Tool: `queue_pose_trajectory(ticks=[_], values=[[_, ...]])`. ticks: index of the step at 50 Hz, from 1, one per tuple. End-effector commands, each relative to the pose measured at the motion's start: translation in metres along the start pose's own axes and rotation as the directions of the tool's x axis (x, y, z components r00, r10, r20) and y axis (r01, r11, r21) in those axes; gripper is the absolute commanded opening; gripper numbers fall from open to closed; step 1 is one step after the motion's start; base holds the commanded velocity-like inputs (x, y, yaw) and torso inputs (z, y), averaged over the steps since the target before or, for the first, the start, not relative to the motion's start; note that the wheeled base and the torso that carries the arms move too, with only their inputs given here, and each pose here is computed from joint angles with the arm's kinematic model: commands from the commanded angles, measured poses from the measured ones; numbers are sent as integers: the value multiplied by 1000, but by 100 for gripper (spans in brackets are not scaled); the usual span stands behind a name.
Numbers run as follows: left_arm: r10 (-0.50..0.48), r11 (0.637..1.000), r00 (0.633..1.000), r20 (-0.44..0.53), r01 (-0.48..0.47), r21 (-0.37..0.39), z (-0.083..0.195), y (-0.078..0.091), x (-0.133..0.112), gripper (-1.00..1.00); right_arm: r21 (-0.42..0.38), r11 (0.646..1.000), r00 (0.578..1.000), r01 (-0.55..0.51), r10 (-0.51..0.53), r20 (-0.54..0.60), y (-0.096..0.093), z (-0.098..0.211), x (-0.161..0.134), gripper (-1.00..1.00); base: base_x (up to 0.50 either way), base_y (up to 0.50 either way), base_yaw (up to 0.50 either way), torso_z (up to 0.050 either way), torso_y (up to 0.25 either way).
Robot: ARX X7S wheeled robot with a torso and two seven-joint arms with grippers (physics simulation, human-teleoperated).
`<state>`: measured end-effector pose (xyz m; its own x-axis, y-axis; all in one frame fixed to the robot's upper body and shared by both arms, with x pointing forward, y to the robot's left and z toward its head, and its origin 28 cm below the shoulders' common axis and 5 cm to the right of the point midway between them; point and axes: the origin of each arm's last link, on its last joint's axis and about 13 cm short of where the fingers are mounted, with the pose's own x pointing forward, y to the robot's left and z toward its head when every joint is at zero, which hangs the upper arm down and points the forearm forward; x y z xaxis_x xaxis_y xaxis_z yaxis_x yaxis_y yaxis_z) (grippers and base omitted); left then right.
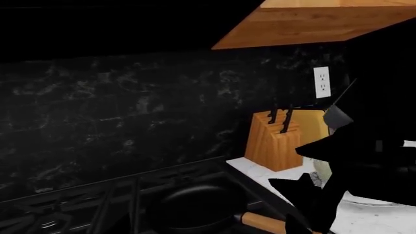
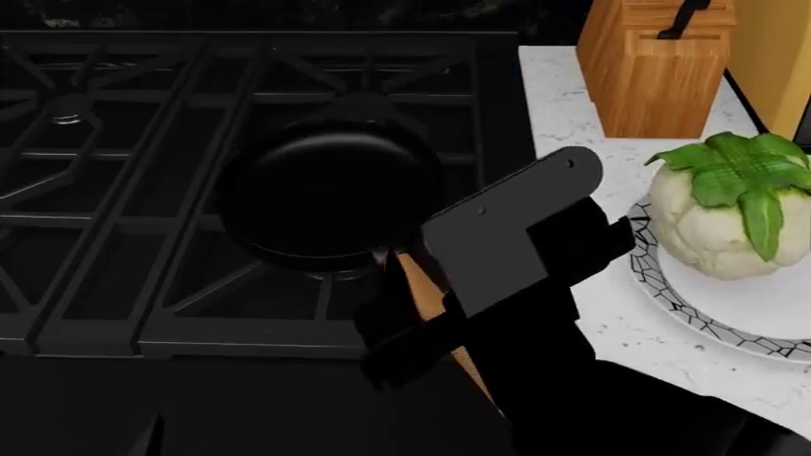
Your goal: Pick up the pan and dump the vegetables in it onto the plate. Then return the pan to the stove.
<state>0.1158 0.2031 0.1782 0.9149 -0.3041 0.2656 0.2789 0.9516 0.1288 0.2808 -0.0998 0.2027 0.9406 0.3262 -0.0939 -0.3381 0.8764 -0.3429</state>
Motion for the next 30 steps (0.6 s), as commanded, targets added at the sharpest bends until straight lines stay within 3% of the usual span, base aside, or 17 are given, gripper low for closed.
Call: queue_pose_trajectory(ticks=[1, 16, 30], values=[[-33, 999, 999, 19, 34, -27, 3, 0, 2, 100, -26, 999, 994, 31, -28, 106, -2, 27, -21, 100, 0, 0, 0, 0, 0], [-16, 1000, 1000, 26, 16, -21, 5, 3, 3, 100, -80, 994, 973, 69, -49, 226, 14, 51, -85, 100, 0, 0, 0, 0, 0], [3, 1000, 1000, 30, -3, -3, 6, 3, 0, 100, -25, 995, 947, 101, -89, 309, 21, 56, -130, 100, 0, 0, 0, 0, 0]])
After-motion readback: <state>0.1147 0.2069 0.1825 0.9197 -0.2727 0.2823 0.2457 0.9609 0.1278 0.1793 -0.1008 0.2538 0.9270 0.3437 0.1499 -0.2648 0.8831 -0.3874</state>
